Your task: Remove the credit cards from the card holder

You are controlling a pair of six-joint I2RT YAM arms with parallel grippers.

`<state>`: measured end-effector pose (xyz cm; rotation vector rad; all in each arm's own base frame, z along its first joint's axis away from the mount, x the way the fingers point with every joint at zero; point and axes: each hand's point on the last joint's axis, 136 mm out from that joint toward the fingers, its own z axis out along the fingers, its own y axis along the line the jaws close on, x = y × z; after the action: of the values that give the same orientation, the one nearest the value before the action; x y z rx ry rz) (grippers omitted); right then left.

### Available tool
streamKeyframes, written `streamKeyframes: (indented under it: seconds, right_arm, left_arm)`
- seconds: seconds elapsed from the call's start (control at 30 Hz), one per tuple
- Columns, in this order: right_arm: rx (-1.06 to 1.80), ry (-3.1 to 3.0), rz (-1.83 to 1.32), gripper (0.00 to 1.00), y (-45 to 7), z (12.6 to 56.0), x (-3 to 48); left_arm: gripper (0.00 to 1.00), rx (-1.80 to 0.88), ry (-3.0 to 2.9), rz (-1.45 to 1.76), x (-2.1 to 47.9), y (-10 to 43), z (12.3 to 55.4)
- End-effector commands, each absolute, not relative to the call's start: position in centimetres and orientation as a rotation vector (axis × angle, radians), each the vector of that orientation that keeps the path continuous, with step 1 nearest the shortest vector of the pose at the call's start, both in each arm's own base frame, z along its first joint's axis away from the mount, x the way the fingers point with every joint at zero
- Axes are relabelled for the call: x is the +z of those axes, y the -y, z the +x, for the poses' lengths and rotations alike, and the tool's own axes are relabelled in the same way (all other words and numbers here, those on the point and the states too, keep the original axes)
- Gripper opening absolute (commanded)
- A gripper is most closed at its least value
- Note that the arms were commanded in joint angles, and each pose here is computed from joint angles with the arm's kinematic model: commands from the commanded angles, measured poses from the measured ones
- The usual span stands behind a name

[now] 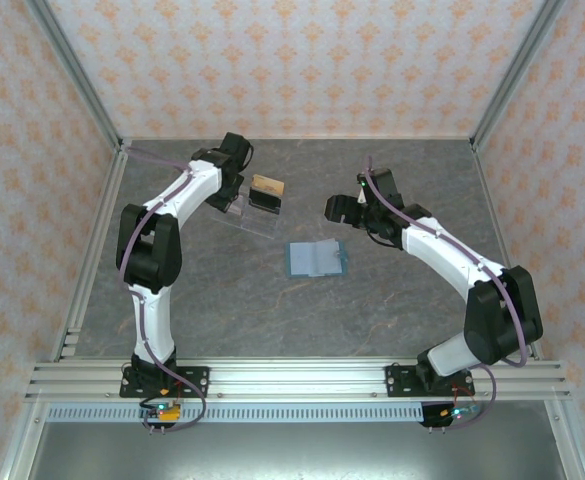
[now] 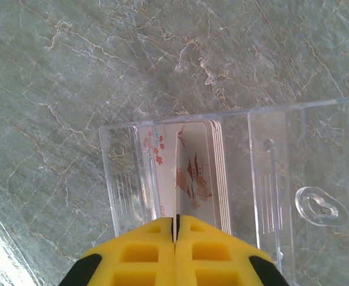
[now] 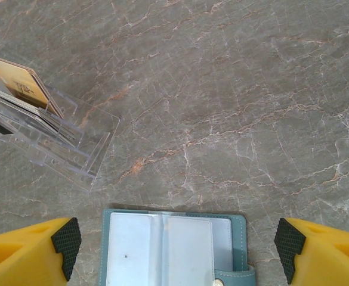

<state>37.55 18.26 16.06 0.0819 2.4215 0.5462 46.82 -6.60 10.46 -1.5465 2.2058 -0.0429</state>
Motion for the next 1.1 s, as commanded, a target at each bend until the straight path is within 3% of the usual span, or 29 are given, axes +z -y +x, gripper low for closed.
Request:
streamKeyframes:
  seconds: [0.0, 0.3, 0.5, 0.73, 1.07]
  right_arm:
    - [0.518, -2.403, 0.07, 0.87, -17.7, 37.4, 16.7]
    - [0.517, -2.41, 0.069, 0.86, -17.7, 37.4, 16.6]
    - [0.529, -2.412, 0.061, 0.86, -17.9, 37.2, 16.5]
    - [0.544, -2.407, 0.034, 0.85, -18.1, 37.1, 16.7]
    - [0.587, -2.463, -0.048, 0.81, -20.5, 36.4, 15.1]
  left_arm:
    - [0.03, 0.007, -2.161, -1.584, 10.5, 5.5, 47.2]
    - [0.1, 0.003, -2.169, -1.603, 9.9, 5.8, 47.3]
    - [0.31, -0.016, -2.201, -1.545, 10.4, 6.1, 48.1]
    - [0.34, -0.053, -2.222, -1.455, 12.9, 6.3, 48.4]
    - [0.49, -0.334, -2.367, -1.086, 17.0, 10.4, 45.6]
